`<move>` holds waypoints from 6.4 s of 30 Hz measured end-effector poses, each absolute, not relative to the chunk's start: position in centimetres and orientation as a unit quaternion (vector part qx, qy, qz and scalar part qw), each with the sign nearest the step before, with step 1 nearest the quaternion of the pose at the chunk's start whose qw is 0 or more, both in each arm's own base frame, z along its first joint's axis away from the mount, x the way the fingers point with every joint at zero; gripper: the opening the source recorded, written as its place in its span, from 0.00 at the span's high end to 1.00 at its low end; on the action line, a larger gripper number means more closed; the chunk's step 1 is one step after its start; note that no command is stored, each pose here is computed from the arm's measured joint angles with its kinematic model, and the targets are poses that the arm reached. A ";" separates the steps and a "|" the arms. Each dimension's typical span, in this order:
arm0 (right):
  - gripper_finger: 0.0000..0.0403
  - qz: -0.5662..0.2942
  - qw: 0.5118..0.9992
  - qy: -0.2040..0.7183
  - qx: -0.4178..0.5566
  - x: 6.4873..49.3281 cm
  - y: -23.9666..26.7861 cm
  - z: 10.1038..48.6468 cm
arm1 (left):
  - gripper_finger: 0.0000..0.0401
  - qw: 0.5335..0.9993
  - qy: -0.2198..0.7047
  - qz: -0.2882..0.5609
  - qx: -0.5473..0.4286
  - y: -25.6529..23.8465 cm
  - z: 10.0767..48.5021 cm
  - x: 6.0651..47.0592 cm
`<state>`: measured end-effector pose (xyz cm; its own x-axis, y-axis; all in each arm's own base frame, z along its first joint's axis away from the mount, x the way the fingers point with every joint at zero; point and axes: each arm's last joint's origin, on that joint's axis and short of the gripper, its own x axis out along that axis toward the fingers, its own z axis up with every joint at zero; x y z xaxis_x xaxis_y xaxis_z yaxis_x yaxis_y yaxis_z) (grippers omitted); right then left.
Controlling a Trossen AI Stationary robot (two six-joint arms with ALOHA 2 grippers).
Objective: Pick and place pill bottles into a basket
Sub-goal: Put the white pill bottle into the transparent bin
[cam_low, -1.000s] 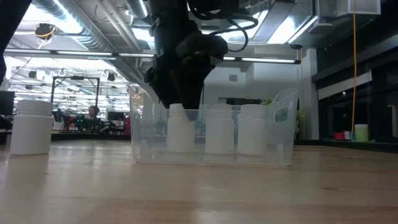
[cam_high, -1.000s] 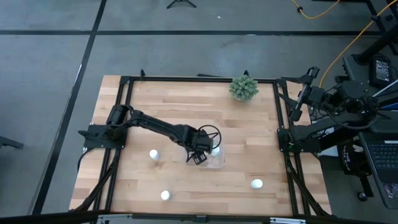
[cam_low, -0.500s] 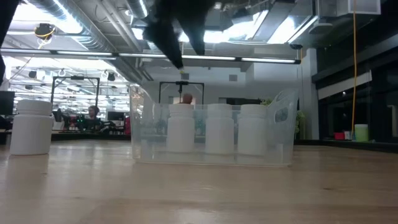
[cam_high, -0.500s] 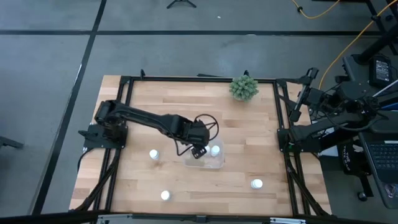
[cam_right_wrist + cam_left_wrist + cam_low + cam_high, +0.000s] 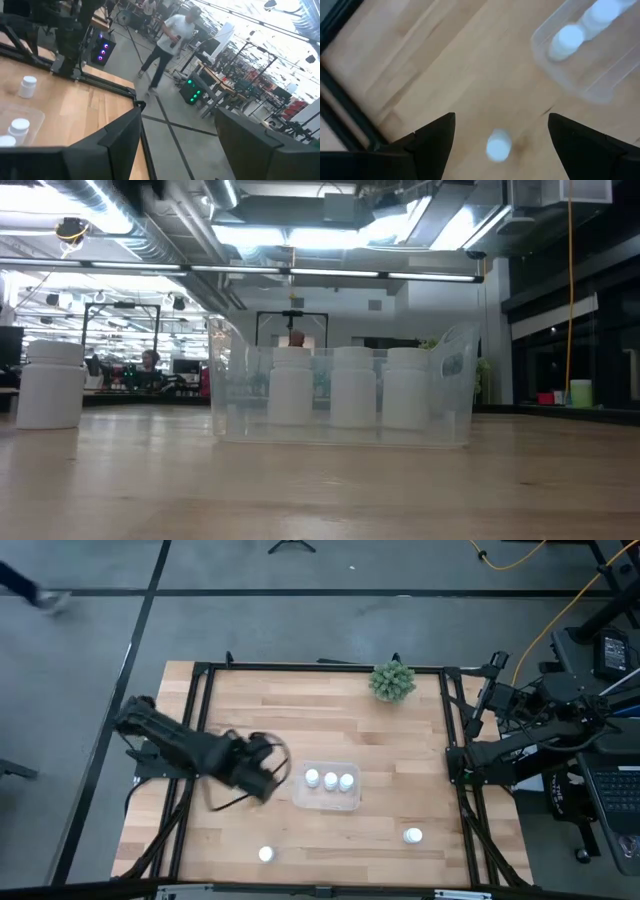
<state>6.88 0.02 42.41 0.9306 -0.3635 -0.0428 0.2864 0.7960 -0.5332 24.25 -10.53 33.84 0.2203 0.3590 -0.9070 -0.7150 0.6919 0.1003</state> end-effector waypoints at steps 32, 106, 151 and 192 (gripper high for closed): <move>0.37 -0.174 0.965 0.091 -0.175 10.0 0.8 41.9 | 0.06 0.759 0.488 0.321 -0.286 -11.5 20.2 17.3; 0.37 -0.169 0.958 0.120 -0.196 10.6 1.0 41.3 | 0.58 0.893 0.433 -0.022 -0.122 -3.3 33.8 32.7; 0.37 -0.171 0.960 0.167 -0.148 10.3 0.9 40.1 | 0.58 0.837 0.539 -0.058 -0.071 -7.5 21.8 35.7; 0.37 -0.170 0.959 0.170 -0.151 10.3 0.9 40.1 | 0.43 0.805 0.583 -0.076 -0.074 -8.6 21.3 36.1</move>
